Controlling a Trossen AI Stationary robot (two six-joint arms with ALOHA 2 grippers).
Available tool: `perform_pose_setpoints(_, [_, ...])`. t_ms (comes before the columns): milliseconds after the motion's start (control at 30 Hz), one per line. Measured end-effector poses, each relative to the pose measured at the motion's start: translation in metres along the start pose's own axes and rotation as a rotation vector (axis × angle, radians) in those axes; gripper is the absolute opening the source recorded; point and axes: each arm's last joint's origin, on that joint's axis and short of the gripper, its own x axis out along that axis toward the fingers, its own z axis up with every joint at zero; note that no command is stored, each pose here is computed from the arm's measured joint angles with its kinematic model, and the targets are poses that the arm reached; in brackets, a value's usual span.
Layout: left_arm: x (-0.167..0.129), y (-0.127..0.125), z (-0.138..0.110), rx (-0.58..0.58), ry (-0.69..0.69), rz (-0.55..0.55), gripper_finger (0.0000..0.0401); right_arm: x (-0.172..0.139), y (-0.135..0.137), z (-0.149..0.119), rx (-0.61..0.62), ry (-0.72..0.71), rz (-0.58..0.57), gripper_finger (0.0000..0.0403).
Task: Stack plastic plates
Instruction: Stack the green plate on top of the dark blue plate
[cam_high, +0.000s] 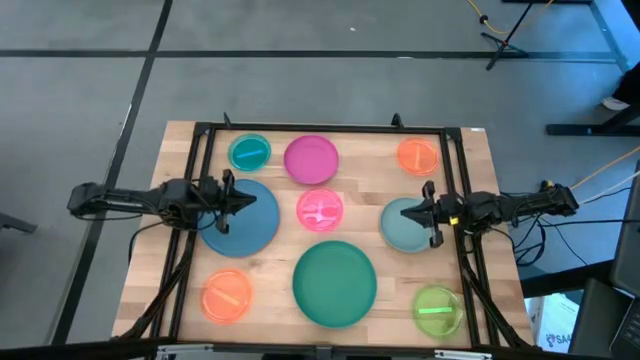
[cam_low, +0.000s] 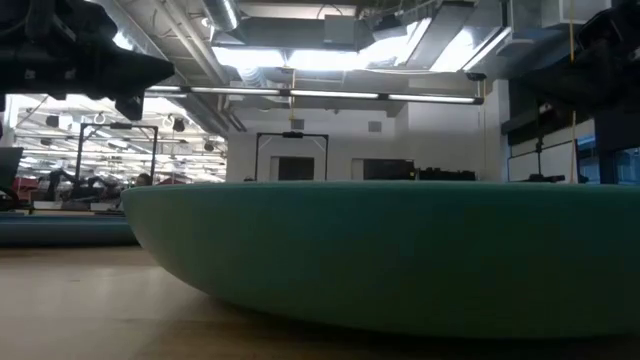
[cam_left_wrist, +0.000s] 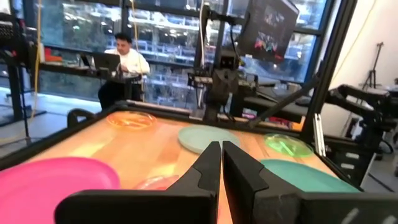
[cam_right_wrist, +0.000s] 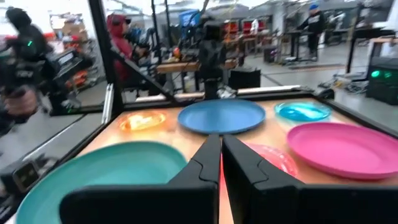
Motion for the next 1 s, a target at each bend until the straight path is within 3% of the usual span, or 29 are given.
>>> perform_pose_setpoints(433, [0.017, -0.014, -0.012, -0.005, 0.086, 0.024, 0.0009, 0.001, -0.002, 0.004, 0.028, -0.044, -0.089, 0.0012])
perform_pose_setpoints(567, [0.025, -0.024, -0.005, -0.004, 0.113, 0.041, 0.0009, 0.005, -0.002, 0.006, 0.024, -0.066, -0.114, 0.0012])
perform_pose_setpoints(767, [0.049, -0.044, 0.008, 0.017, 0.172, -0.002, 0.0009, 0.012, -0.001, 0.007, -0.012, -0.068, -0.115, 0.0012])
perform_pose_setpoints(1000, [0.087, -0.068, 0.008, 0.061, 0.289, -0.030, 0.0009, 0.022, 0.002, 0.015, -0.047, -0.028, -0.100, 0.0012])
